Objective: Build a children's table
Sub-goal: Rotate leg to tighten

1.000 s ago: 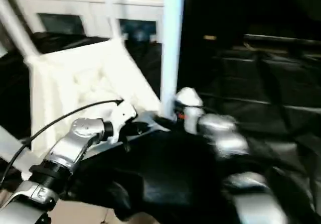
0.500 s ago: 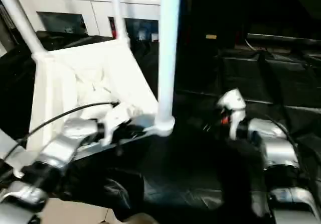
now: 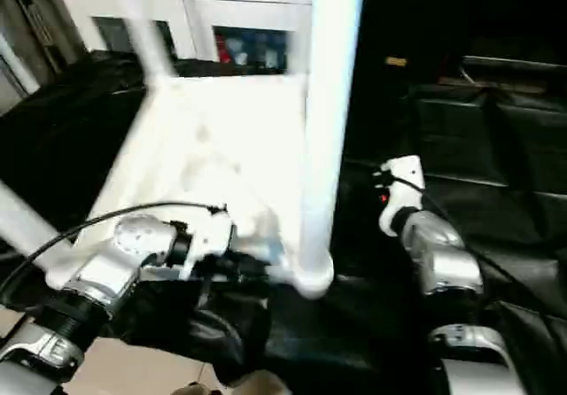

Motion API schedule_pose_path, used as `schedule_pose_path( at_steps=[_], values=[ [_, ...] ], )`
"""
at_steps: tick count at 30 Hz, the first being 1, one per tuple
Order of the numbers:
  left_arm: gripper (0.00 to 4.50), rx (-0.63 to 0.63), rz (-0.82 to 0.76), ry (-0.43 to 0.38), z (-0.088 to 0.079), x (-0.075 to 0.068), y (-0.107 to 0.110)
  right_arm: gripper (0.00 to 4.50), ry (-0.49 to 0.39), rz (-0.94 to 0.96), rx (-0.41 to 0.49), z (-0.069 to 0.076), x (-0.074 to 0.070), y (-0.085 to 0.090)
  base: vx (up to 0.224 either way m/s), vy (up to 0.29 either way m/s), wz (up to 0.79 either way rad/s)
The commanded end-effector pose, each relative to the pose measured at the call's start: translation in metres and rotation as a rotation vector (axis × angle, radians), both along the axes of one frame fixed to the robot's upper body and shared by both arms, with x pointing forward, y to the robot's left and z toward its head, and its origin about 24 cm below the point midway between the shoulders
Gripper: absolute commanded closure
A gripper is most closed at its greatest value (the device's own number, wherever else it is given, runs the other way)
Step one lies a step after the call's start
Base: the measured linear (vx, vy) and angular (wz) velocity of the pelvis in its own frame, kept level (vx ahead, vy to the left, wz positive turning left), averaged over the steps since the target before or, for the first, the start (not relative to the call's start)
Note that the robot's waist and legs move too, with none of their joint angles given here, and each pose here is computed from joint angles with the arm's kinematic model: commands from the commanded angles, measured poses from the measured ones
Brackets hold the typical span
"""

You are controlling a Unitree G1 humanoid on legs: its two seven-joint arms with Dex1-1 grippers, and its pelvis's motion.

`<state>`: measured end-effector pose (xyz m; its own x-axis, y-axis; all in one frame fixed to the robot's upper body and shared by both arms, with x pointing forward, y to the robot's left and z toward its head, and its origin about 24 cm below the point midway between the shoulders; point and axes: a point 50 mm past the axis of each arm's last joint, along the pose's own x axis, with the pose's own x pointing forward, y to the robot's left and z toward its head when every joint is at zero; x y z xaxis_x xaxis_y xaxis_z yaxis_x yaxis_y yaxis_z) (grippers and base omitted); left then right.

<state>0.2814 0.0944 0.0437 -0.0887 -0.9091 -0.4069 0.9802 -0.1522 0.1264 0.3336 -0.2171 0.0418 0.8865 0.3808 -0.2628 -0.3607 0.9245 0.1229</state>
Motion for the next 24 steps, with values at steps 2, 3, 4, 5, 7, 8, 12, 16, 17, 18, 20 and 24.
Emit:
schedule_pose_path(
  at_steps=[2,3,4,5,7,8,12,16,17,18,20,24],
  values=[
    [4.5,-0.029,-0.077,-0.027,0.005,-0.005,0.0,0.83,-0.011,-0.017,0.005,0.001,-0.001,0.001,0.0,0.0,0.0],
    [4.5,-0.017,-0.077,-0.038,0.004,-0.006,0.004,0.83,-0.01,-0.018,0.008,0.001,-0.001,0.003,0.0,0.0,0.0],
    [4.5,-0.009,-0.074,-0.041,0.003,-0.006,0.006,0.83,-0.009,-0.018,0.008,0.0,-0.001,0.004,0.0,0.0,0.0],
    [4.5,0.004,-0.064,-0.047,0.002,-0.005,0.011,0.83,-0.008,-0.018,0.009,0.0,-0.002,0.006,0.0,0.0,0.0],
    [4.5,-0.005,-0.027,-0.062,0.002,-0.003,0.019,0.83,-0.008,-0.014,0.015,-0.001,-0.002,0.01,0.0,0.0,0.0],
    [4.5,-0.007,-0.021,-0.064,0.002,-0.002,0.02,0.83,-0.007,-0.014,0.016,-0.001,-0.002,0.01,0.0,0.0,0.0],
    [3.92,-0.068,0.051,-0.065,0.007,-0.007,0.037,0.83,-0.023,-0.038,0.016,0.0,-0.003,0.015,0.0,0.0,0.0],
    [3.57,-0.263,0.236,-0.102,0.028,-0.008,0.049,0.83,-0.083,-0.133,0.037,0.013,-0.004,0.015,0.0,0.0,0.0],
    [3.5,-0.288,0.27,-0.113,0.031,-0.008,0.05,0.65,-0.094,-0.138,0.036,0.016,-0.005,0.016,0.0,0.0,0.0],
    [3.43,-0.336,0.336,-0.145,0.036,-0.007,0.054,0.54,-0.114,-0.145,0.028,0.019,-0.007,0.017,0.0,0.0,0.0],
    [3.36,-0.43,0.477,-0.181,0.044,-0.007,0.06,0.47,-0.138,-0.136,0.01,0.024,-0.014,0.022,0.0,0.0,0.0],
    [3.04,-0.469,0.913,-0.285,0.044,0.005,0.076,0.19,-0.178,-0.127,-0.02,0.029,-0.025,0.033,0.0,0.0,0.0]
  ],
)
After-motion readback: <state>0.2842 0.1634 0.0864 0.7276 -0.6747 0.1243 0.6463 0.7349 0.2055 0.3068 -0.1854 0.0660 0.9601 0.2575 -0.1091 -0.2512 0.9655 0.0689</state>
